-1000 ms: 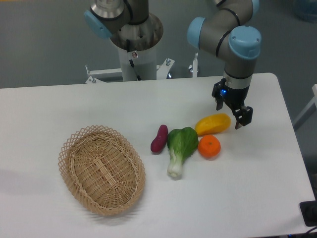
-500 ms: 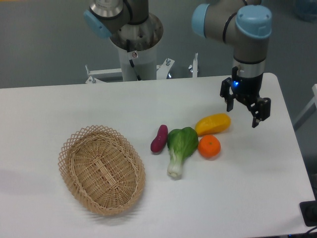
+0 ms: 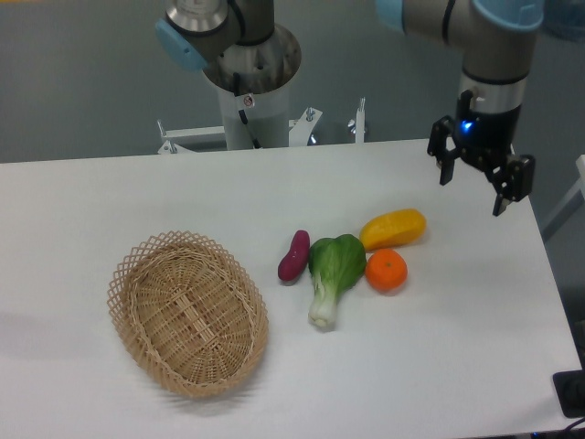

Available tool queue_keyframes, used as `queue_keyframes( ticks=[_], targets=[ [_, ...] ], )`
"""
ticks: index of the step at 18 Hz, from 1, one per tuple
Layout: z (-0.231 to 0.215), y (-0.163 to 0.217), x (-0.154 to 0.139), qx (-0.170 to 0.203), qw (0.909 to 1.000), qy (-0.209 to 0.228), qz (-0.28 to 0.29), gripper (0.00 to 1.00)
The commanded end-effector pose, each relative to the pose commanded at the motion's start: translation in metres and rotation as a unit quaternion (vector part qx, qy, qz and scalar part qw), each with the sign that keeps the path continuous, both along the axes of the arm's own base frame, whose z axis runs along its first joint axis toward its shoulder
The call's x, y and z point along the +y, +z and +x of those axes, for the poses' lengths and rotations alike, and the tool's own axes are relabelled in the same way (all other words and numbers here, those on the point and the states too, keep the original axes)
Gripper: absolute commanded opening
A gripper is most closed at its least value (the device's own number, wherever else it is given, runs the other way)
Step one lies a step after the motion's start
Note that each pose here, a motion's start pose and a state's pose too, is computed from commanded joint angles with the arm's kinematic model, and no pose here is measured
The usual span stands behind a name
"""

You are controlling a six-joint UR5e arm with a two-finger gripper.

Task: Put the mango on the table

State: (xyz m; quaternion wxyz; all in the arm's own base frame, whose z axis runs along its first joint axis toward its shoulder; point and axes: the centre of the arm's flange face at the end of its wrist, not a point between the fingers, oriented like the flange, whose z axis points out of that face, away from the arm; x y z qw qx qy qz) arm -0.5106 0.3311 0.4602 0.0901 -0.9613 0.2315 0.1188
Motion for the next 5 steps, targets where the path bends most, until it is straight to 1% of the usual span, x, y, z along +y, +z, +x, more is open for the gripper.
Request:
queue_keyframes(
  ticks=[5],
  targets=[
    [-0.0019,0.0039,0.0000,0.003,1.0000,0.000,0.003,1.00]
  ],
)
